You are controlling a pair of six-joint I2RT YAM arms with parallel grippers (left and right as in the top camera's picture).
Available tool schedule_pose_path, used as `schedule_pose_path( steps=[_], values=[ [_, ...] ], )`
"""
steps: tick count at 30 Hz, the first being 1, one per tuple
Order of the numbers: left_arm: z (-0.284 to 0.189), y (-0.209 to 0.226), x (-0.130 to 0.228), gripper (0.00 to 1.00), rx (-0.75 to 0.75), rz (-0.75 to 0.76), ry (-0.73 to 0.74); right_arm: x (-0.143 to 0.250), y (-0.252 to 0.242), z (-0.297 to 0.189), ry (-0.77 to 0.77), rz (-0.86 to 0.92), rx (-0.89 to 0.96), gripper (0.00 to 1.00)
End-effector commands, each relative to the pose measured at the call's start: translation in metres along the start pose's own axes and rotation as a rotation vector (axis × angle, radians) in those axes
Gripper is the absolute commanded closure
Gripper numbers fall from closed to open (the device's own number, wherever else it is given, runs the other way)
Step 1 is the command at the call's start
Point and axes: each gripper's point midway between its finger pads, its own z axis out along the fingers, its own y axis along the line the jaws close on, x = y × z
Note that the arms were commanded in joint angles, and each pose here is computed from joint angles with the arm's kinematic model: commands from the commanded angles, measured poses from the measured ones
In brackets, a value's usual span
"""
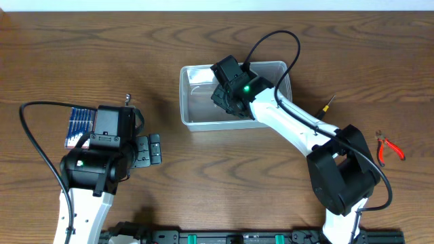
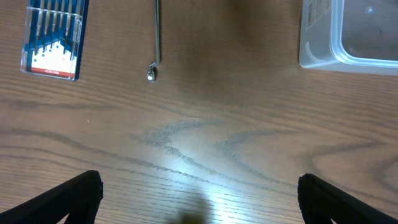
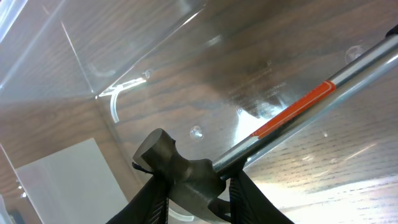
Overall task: Pack container
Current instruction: 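Lower the hammer into the container and open the right gripper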
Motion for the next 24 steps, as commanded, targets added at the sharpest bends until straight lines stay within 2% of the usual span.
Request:
schedule_pose_path(
  steps=[1, 11, 16, 22, 24],
  values=[
    [-0.006, 0.000, -0.006, 0.02, -0.004, 0.019, -0.024, -0.003, 0.001, 0.006, 0.017, 0.026, 0.001, 0.98],
    [-0.006, 0.000, -0.005, 0.02, -0.005, 0.019, -0.021, 0.001, -0.006, 0.021, 0.044, -0.002, 0.021, 0.97],
    [-0.006, 0.000, -0.005, 0.02, -0.005, 0.020, -0.021, 0.000, -0.004, 0.021, 0.042, -0.002, 0.015, 0.77],
    [-0.006, 0.000, -0.005, 0.02, -0.005, 0.020, -0.021, 0.001, -0.001, 0.021, 0.051, -0.002, -0.002, 0.36],
    [-0.006, 0.000, -0.005, 0.02, -0.005, 0.020, -0.021, 0.002, 0.002, 0.021, 0.054, -0.002, -0.012, 0.26]
  ],
)
